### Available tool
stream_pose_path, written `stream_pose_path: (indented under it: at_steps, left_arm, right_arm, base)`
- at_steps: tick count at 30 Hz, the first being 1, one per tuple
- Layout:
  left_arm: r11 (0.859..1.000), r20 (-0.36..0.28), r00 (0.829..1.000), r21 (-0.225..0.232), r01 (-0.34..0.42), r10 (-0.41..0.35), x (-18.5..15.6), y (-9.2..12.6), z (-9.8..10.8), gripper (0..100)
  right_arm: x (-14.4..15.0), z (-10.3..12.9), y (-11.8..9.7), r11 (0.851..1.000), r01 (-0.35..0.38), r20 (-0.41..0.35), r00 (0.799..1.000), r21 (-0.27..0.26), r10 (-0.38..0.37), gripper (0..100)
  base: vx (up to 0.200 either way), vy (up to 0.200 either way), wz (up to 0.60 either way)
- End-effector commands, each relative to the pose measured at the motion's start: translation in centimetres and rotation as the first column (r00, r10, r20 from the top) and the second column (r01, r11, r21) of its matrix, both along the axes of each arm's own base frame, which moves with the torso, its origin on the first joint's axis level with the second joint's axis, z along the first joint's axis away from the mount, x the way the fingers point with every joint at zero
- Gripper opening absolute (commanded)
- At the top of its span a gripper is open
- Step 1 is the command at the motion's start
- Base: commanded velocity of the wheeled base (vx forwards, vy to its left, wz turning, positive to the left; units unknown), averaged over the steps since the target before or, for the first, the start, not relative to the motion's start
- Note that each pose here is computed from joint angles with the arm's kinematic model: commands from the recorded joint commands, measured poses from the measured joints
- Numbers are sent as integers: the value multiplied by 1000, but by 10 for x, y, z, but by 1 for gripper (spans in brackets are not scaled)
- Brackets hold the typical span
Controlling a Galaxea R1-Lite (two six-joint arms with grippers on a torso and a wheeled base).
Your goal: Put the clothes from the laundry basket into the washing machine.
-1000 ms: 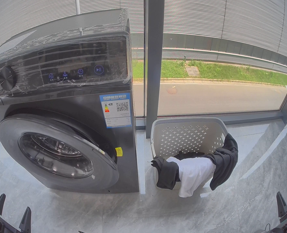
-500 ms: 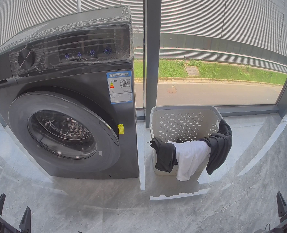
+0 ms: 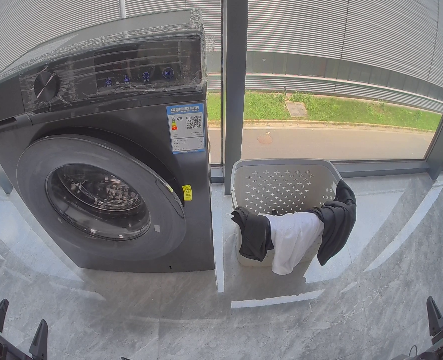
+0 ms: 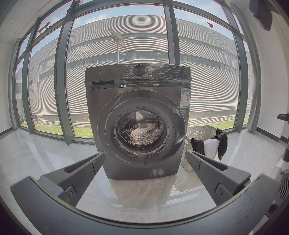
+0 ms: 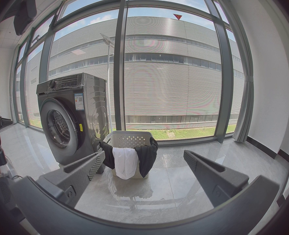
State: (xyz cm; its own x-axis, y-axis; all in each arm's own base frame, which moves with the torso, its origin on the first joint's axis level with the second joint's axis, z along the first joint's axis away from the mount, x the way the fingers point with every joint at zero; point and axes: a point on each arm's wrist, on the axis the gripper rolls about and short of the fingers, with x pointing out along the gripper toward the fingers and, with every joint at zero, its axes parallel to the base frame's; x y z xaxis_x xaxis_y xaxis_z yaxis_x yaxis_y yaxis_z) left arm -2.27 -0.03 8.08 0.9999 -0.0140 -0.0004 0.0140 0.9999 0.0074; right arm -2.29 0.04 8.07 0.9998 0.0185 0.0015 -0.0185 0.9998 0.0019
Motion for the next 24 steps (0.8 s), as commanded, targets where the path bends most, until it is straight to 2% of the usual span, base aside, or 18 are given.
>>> stream_pose_path:
  at_steps: [1, 3, 24]
  left_arm:
    - [1000, -4, 1000, 0, 1, -1, 0, 0, -5, 100]
    - [1000, -18, 1000, 0, 3, -3, 1, 0, -5, 100]
    - [1000, -15, 1000, 0, 6, -6, 1, 0, -5, 100]
  right_arm:
    - [0, -5, 0, 1000, 0, -1, 1000, 0, 0, 100]
    - [0, -5, 0, 1000, 0, -2, 1000, 1, 0, 100]
    - [0, -5, 0, 1000, -1, -2, 1000, 1, 1, 100]
  base:
    - [0, 0, 0]
    - [0, 0, 0]
    - [0, 200, 0]
